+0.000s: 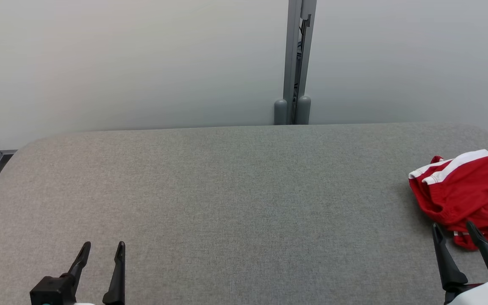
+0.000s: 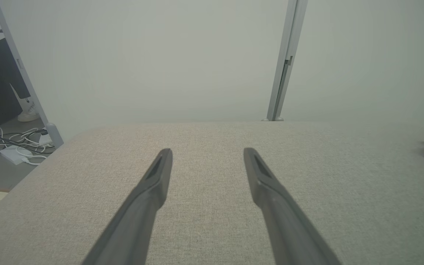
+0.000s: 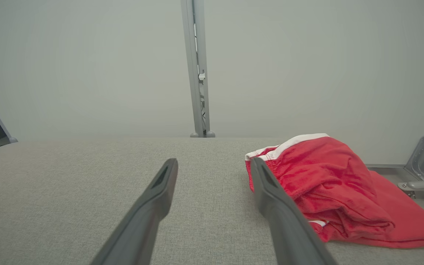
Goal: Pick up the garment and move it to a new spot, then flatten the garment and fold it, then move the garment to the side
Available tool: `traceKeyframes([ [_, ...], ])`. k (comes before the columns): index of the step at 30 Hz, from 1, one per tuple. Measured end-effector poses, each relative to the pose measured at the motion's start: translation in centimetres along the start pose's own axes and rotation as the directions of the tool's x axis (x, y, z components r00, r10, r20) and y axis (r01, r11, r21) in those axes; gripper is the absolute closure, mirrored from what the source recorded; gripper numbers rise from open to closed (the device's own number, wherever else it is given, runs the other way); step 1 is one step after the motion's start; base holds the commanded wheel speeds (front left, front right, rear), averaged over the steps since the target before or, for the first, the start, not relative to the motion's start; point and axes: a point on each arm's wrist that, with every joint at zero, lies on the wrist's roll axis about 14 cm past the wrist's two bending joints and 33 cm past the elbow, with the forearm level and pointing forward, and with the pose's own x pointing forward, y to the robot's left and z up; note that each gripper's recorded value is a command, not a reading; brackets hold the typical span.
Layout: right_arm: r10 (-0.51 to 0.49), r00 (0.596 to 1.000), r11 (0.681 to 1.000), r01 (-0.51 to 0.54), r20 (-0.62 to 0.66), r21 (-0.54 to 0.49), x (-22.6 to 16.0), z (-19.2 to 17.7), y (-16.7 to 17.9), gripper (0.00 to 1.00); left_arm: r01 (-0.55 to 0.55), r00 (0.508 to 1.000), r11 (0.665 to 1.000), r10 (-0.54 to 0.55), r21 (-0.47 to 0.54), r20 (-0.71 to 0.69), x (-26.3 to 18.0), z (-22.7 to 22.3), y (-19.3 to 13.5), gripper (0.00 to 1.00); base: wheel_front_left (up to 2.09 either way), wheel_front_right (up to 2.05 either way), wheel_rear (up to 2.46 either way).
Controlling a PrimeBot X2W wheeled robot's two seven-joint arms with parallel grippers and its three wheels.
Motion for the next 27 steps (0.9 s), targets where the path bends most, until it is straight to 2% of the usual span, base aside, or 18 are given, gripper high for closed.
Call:
traceKeyframes([
  [21,-0.008,1.000,1.000,0.008,0.001,0.008,0.0,-0.1,-0.2,0.00,-0.006,1.000,1.000,0.006,0.009,-0.027,-0.1,-0.5,0.1,0.00,0.00,0.00,0.00],
  [22,-0.008,1.000,1.000,0.008,0.000,0.009,0.0,-0.2,-0.1,1.00,-0.005,0.999,1.000,0.005,0.009,-0.032,-0.1,-0.6,0.1,1.00,0.00,0.00,0.00],
  [27,-0.008,0.998,0.999,0.011,-0.062,0.047,-0.6,-2.4,0.5,1.00,-0.008,0.995,1.000,0.005,-0.027,-0.096,-1.0,-2.9,-0.7,1.00,0.00,0.00,0.00],
])
